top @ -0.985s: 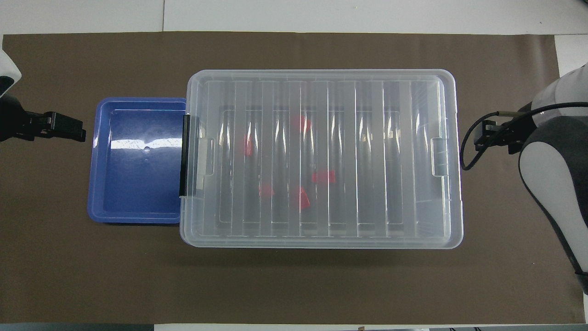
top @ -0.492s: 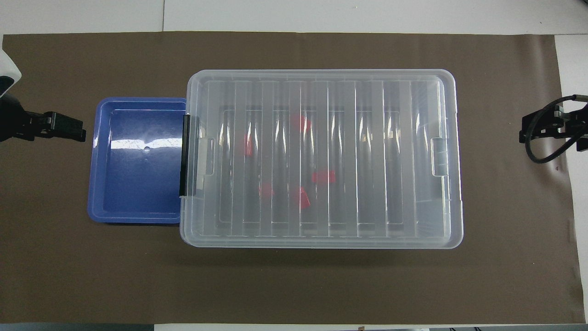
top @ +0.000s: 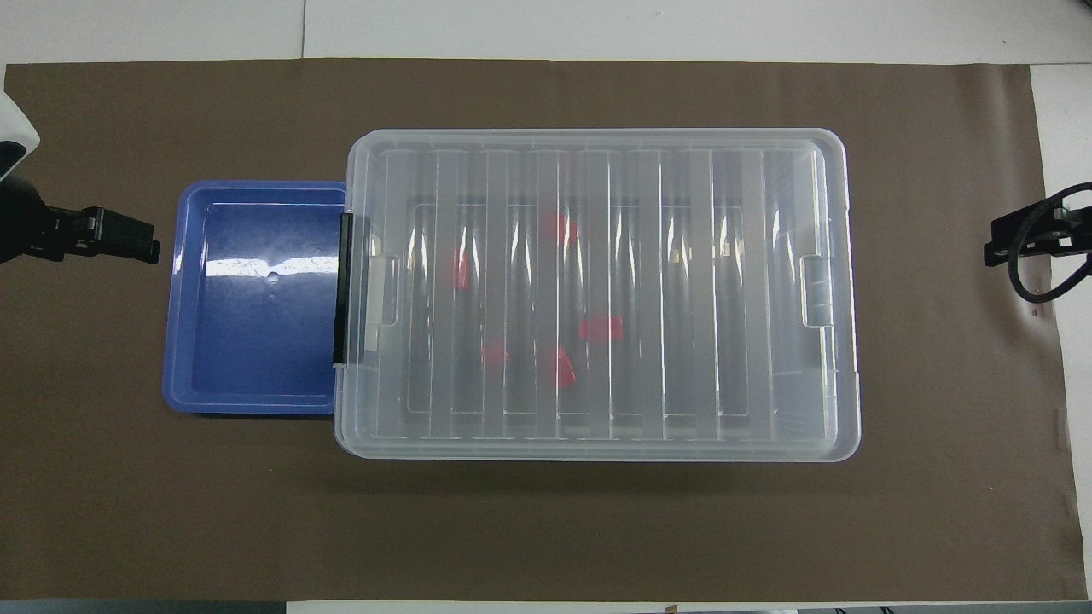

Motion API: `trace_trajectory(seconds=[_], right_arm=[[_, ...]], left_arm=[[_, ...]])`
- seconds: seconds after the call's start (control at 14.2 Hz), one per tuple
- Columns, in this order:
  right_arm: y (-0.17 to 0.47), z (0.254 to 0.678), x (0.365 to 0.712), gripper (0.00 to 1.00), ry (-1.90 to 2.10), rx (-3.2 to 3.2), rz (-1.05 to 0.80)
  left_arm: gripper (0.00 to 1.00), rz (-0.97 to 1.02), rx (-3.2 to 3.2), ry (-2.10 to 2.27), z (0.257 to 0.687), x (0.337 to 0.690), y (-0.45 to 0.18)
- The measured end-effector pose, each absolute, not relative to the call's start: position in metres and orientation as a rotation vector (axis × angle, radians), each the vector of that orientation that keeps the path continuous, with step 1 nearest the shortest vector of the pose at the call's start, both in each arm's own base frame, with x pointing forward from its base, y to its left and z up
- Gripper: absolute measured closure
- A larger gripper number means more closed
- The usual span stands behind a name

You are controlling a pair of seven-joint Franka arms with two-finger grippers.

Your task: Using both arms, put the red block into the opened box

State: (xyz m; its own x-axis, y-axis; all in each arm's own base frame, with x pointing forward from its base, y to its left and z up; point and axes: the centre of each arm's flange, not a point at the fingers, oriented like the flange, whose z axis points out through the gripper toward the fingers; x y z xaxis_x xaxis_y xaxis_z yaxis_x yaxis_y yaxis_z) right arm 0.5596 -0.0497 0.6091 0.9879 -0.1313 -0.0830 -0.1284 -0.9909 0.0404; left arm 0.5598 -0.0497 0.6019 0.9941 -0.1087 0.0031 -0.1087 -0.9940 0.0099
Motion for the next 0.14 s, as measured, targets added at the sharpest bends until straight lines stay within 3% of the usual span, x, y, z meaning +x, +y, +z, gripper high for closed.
trace_trajectory(seconds=[0.14], right_arm=[[-0.0484, 0.6091, 0.5597, 0.00, -0.199, 3.098, -0.133]], left_arm=[[0.00, 0.004, 3.127, -0.170, 0.6019, 0.5598, -0.0497]])
